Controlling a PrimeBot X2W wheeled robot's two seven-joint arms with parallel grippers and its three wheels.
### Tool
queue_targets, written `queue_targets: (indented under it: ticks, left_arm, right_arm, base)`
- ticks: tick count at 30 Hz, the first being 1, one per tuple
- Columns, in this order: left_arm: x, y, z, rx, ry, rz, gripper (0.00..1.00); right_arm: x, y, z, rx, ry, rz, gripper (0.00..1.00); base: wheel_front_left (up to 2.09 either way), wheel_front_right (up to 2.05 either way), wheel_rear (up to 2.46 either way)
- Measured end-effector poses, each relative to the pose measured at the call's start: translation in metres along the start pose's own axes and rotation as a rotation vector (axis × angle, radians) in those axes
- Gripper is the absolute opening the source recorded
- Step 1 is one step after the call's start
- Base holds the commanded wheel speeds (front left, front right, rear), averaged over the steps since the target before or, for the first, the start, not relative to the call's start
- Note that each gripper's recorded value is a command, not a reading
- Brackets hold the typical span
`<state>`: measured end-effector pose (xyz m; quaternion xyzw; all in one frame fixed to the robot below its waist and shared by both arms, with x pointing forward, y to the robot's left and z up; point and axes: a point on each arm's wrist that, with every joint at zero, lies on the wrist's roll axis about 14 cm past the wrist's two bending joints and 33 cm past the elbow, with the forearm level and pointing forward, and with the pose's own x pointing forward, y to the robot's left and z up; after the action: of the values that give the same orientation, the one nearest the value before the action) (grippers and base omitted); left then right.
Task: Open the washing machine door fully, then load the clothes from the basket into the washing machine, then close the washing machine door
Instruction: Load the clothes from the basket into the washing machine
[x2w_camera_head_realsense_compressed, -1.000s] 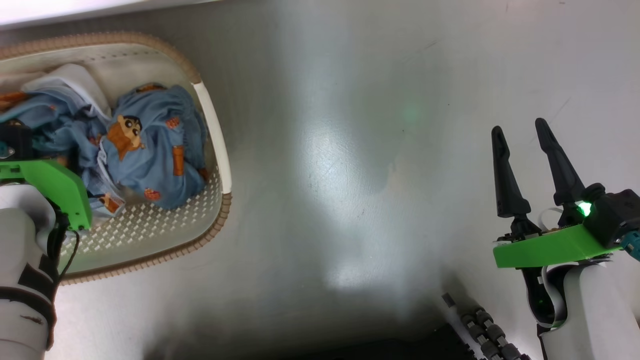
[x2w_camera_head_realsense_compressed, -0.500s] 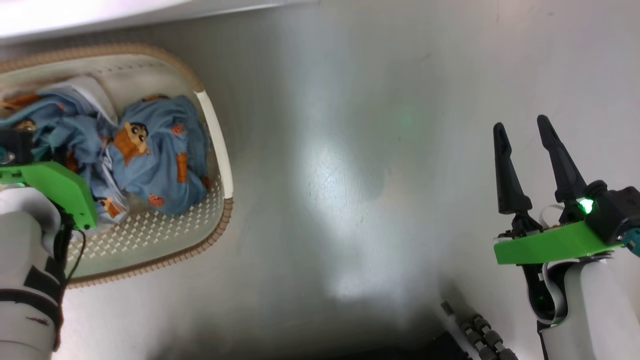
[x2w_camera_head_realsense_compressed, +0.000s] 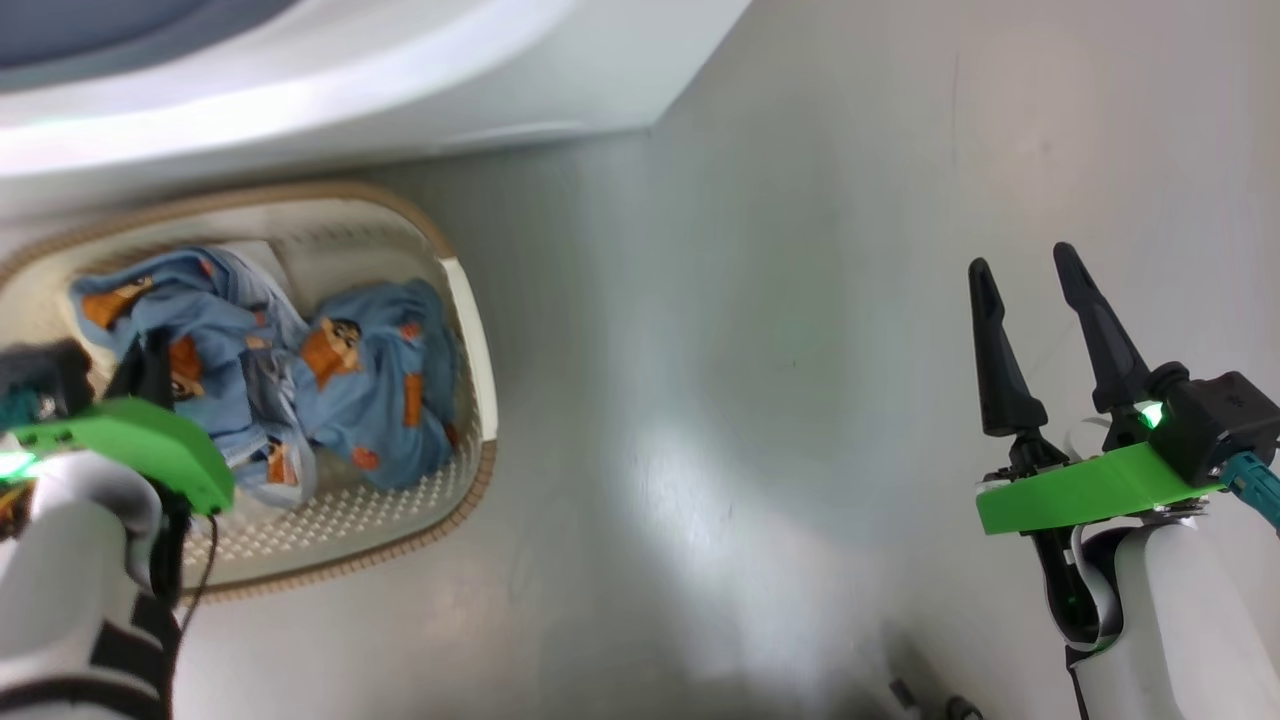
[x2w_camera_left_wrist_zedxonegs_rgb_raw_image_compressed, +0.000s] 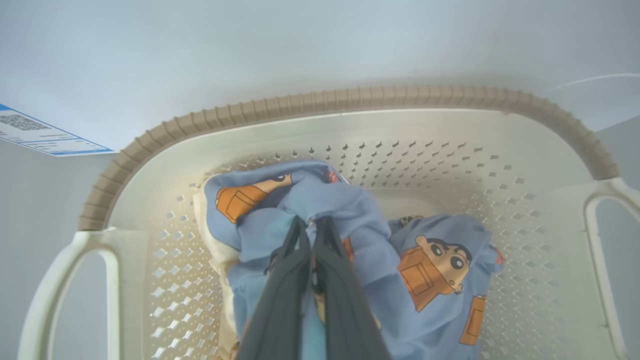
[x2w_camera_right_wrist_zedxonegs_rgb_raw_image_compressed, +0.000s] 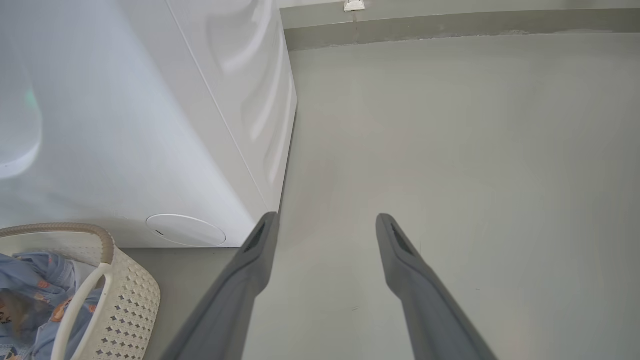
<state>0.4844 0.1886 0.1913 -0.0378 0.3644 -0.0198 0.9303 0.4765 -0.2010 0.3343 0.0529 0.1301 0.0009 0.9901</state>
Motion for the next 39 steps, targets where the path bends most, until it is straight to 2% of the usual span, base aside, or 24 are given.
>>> queue_targets:
  ticks: [18,39]
  left_arm:
    - [-0.109,-0.003,0.087,-0.123,-0.381,0.050,0.00]
    - [-0.242,0.010,0.168,-0.090,-0.775,0.085,0.00]
  right_arm:
    - [-0.028,0.016,0.066,0.002,-0.126,0.052,1.00]
    - [-0.084,0.030,0.116,0.020,-0.243,0.088,1.00]
  base:
    - [0.00,0.00,0.00]
    - [0.00,0.00,0.00]
